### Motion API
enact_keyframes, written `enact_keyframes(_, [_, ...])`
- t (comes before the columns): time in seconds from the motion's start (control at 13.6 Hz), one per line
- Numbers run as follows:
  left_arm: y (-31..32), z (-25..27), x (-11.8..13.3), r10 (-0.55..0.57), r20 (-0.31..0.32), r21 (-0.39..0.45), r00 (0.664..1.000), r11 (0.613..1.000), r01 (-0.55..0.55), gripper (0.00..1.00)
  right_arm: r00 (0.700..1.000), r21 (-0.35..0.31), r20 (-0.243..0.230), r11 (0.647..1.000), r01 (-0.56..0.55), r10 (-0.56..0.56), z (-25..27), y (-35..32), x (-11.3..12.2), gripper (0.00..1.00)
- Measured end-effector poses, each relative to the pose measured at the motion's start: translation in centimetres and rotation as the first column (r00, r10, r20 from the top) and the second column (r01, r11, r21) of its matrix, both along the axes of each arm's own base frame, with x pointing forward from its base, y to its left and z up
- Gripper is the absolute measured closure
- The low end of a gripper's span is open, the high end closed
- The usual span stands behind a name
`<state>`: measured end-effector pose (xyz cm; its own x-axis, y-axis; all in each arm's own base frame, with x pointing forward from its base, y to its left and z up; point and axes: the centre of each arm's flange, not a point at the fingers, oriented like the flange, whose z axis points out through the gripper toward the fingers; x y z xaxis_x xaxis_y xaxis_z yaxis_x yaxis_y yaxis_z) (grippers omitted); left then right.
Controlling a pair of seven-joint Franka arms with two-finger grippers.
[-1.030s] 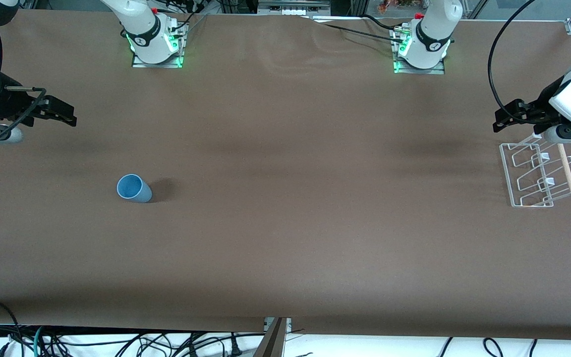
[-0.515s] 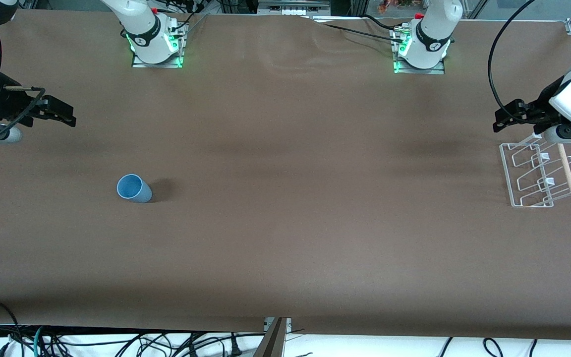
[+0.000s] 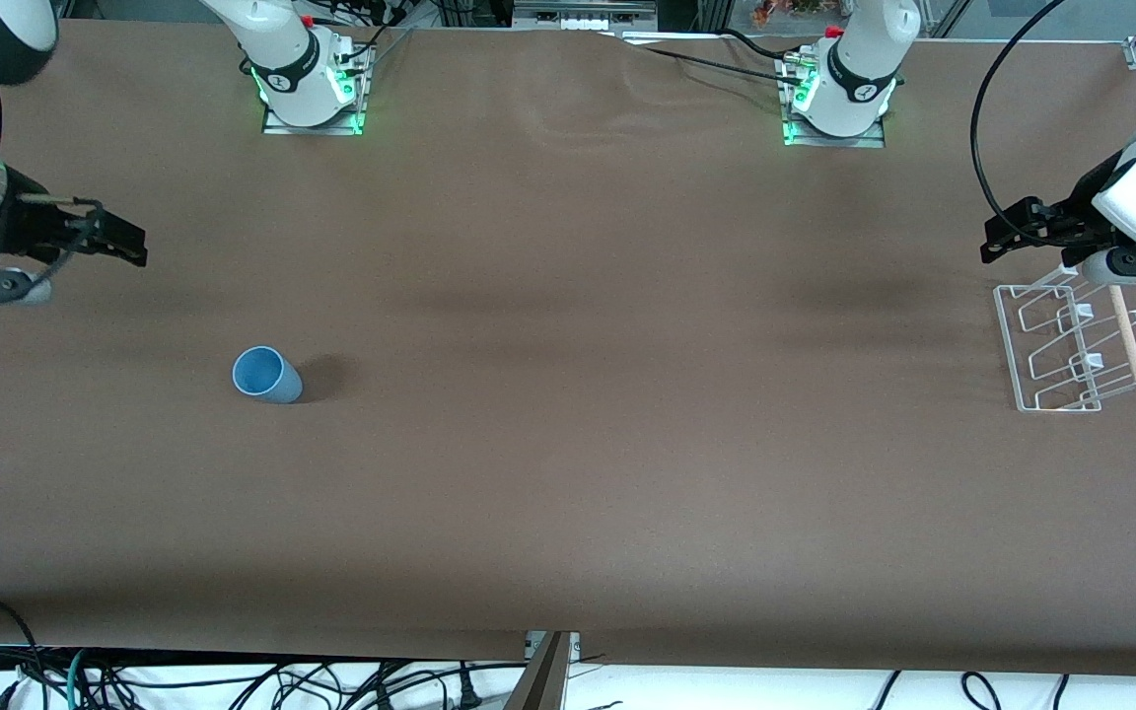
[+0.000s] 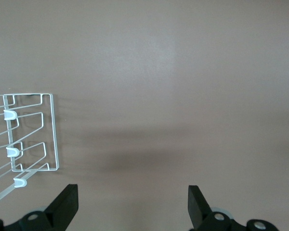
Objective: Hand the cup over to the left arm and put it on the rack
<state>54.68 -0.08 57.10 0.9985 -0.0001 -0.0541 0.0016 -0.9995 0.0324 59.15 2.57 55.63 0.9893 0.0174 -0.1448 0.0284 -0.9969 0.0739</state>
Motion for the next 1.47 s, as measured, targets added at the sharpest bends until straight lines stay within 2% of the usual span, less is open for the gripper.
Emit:
enact_keyframes(0.37, [0.0, 0.0, 0.0, 0.0, 0.0, 0.0, 1.0, 1.0, 0.0, 0.0, 1.0, -0.001, -0.022, 1.0, -0.002, 0.002, -6.8, -0.3, 3.4, 0.0])
enact_keyframes(0.66, [0.0, 0.0, 0.0, 0.0, 0.0, 0.0, 1.0, 1.0, 0.0, 0.0, 1.0, 0.008, 0.014, 1.0, -0.006, 0.006, -14.1, -0.7, 4.8, 0.0])
enact_keyframes(1.1, [0.0, 0.0, 0.0, 0.0, -0.001, 0.0, 1.0, 1.0, 0.0, 0.0, 0.998, 0.023, 0.059, 0.999, -0.024, 0.023, -23.6, -0.5, 4.0, 0.0])
enact_keyframes(1.47, [0.0, 0.0, 0.0, 0.0, -0.001, 0.0, 1.0, 1.0, 0.0, 0.0, 0.997, 0.027, 0.072, 0.999, -0.023, 0.021, -27.2, -0.9, 2.6, 0.0])
